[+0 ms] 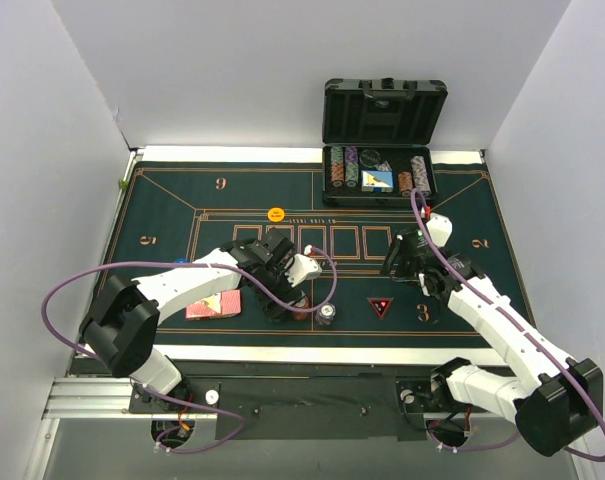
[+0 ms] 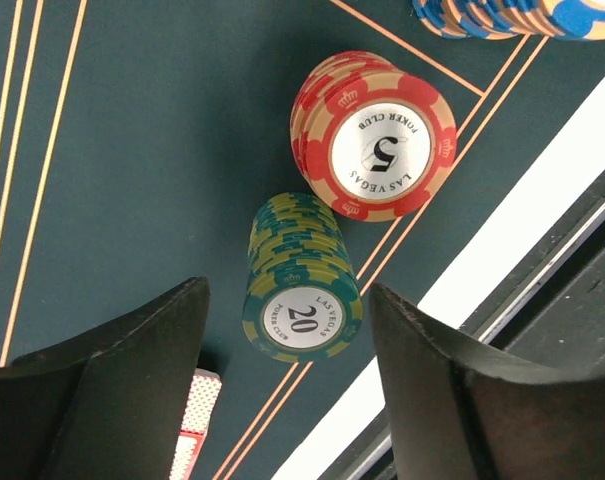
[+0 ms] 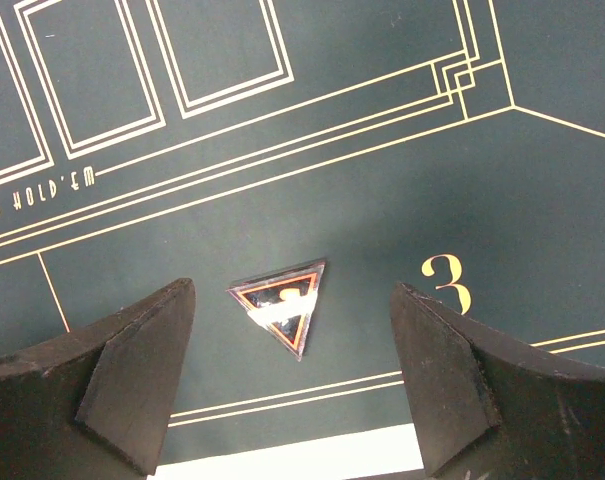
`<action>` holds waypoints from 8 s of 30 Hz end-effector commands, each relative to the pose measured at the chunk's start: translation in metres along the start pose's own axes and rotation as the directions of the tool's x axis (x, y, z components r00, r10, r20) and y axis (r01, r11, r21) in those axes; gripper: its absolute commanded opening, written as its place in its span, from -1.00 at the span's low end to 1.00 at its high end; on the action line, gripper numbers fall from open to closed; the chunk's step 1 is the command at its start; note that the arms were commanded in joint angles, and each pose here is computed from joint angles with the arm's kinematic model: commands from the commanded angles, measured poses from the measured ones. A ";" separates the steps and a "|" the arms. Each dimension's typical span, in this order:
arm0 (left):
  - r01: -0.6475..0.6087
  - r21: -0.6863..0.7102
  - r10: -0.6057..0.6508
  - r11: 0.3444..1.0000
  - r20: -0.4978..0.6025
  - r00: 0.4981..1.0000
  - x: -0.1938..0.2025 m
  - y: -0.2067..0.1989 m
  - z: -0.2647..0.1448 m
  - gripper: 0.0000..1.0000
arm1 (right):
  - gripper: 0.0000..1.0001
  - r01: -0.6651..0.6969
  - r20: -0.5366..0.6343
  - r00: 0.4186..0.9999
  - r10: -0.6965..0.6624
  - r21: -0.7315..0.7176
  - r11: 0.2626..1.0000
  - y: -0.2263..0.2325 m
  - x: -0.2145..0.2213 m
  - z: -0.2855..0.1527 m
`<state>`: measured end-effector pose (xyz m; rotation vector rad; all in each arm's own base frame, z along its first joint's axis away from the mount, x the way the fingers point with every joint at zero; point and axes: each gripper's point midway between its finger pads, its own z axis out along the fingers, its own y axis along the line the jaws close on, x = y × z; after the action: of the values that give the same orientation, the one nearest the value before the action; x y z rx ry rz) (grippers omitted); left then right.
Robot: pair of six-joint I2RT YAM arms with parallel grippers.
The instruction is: Distribute texas hold em gaming equipment
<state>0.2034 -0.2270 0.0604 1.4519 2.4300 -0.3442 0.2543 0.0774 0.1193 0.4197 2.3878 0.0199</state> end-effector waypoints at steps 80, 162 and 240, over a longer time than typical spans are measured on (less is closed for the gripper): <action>0.460 -0.226 -0.415 0.859 0.220 0.883 0.065 0.199 -0.112 0.89 | 0.39 -0.015 -0.026 1.000 0.013 -0.057 0.998 -0.002 0.015 -0.002; -0.055 0.074 0.046 0.996 0.115 0.992 -0.019 0.002 -0.016 -0.71 | 0.40 -0.023 -0.044 0.999 0.022 -0.019 1.000 -0.022 0.027 -0.002; -0.047 0.018 0.046 0.999 0.062 0.997 0.001 0.045 -0.029 0.90 | 0.43 -0.074 -0.054 0.996 0.070 -0.066 0.995 -0.019 0.026 -0.007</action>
<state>0.2884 -0.1917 0.1247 1.2961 2.3142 -0.3713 0.2261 0.0698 0.0978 0.4682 2.4268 0.1442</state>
